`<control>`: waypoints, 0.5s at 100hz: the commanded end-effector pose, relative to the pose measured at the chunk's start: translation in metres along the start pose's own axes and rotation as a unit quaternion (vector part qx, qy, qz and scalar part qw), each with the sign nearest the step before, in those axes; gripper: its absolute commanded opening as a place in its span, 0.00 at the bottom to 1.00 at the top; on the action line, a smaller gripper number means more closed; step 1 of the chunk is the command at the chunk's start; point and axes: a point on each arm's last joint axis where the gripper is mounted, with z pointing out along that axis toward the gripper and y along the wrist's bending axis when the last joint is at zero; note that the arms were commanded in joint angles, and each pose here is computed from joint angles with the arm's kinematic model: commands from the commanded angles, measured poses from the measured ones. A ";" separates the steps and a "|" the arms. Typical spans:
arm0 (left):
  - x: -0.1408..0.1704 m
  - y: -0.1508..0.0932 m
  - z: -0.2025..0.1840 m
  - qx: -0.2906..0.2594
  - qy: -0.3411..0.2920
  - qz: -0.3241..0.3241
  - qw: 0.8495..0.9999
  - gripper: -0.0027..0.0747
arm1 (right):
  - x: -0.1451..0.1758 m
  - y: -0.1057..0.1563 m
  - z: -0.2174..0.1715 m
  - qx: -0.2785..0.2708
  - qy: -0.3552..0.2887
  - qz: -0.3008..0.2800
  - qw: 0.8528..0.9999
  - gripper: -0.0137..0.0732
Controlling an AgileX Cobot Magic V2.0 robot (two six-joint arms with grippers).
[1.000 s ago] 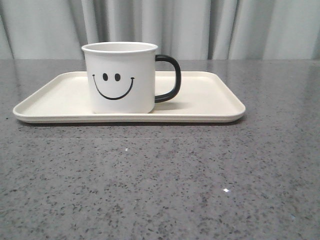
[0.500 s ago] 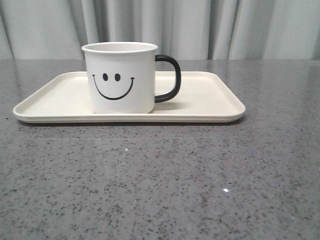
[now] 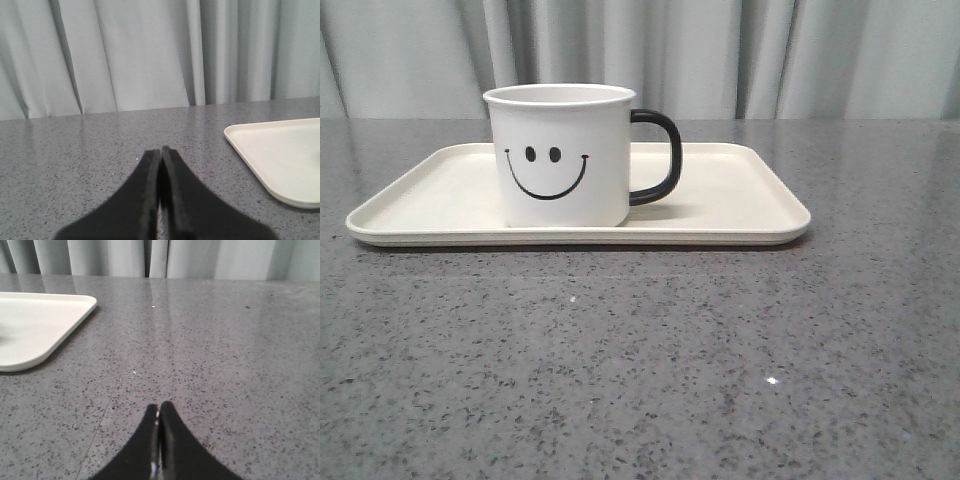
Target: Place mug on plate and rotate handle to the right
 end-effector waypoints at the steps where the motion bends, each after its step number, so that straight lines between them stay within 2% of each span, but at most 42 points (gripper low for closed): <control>1: -0.006 0.000 -0.003 0.001 -0.052 -0.001 0.999 0.01 | -0.007 -0.001 -0.002 0.006 -0.044 0.004 0.999 0.02; 50: -0.006 0.000 -0.003 0.001 -0.052 -0.001 0.999 0.01 | -0.007 -0.001 -0.002 0.007 -0.046 0.001 0.999 0.02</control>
